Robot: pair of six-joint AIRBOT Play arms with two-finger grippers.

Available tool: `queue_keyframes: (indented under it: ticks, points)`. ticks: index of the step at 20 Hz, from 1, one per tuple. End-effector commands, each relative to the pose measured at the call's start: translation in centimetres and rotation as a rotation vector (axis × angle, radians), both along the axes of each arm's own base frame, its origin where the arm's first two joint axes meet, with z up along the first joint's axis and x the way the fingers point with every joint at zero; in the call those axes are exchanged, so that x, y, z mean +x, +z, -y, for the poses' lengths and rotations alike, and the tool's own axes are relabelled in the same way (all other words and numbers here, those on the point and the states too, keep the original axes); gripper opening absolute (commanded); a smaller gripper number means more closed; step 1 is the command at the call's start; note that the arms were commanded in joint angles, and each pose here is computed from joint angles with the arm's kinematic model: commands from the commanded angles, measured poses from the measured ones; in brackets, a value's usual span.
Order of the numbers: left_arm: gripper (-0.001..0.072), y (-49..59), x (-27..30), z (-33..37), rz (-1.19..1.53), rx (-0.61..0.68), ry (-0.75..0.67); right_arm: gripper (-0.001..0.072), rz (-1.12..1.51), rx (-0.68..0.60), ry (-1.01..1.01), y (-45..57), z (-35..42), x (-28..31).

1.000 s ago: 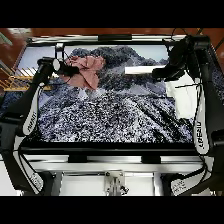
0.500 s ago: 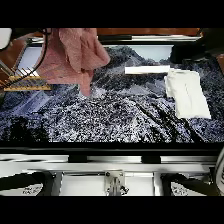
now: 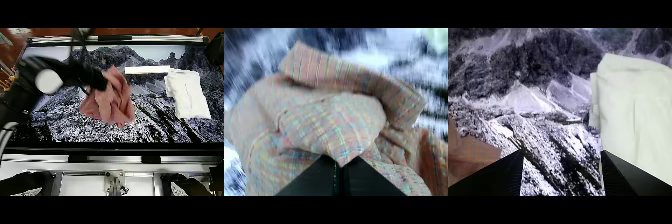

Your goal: Fold the shirts.

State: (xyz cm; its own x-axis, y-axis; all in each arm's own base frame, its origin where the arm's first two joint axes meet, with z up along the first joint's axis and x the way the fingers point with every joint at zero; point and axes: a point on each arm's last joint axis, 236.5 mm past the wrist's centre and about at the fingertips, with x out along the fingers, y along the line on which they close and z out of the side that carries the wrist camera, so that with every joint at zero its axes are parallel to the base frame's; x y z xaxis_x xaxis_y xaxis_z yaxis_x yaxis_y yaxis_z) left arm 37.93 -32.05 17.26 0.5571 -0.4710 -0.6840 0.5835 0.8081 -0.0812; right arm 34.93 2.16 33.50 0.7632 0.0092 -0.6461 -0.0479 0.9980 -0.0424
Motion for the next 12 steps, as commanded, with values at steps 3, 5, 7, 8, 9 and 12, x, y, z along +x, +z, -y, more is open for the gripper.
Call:
queue_keyframes:
  ticks: [3, 5, 7, 8, 9, 12]
  points:
    - [0.0625, -14.8, -6.3, 0.1, -0.314, 0.061, 0.118, 0.0586, -0.163, 0.025, 0.084, -4.8, -2.1, -0.6]
    - [0.0720, -14.4, -5.0, -2.9, -0.335, 0.104, 0.180, 0.0676, -0.273, 0.044, 0.168, -8.5, -4.0, -0.2]
    - [0.0720, -13.1, -3.0, -7.7, -0.351, 0.141, 0.256, 0.0676, -0.400, 0.045, 0.195, -13.1, -4.6, 0.4]
    - [0.0720, -12.8, -2.5, -10.7, -0.370, 0.167, 0.289, 0.0676, -0.467, 0.036, 0.199, -15.5, -4.5, 0.5]
    - [0.0720, -12.8, -2.6, -13.2, -0.408, 0.192, 0.321, 0.0676, -0.537, 0.041, 0.203, -18.0, -4.5, 0.6]
    - [0.0720, -14.9, -4.7, -17.6, -0.579, 0.192, 0.339, 0.0676, -0.693, 0.201, 0.215, -24.1, -5.3, 0.8]
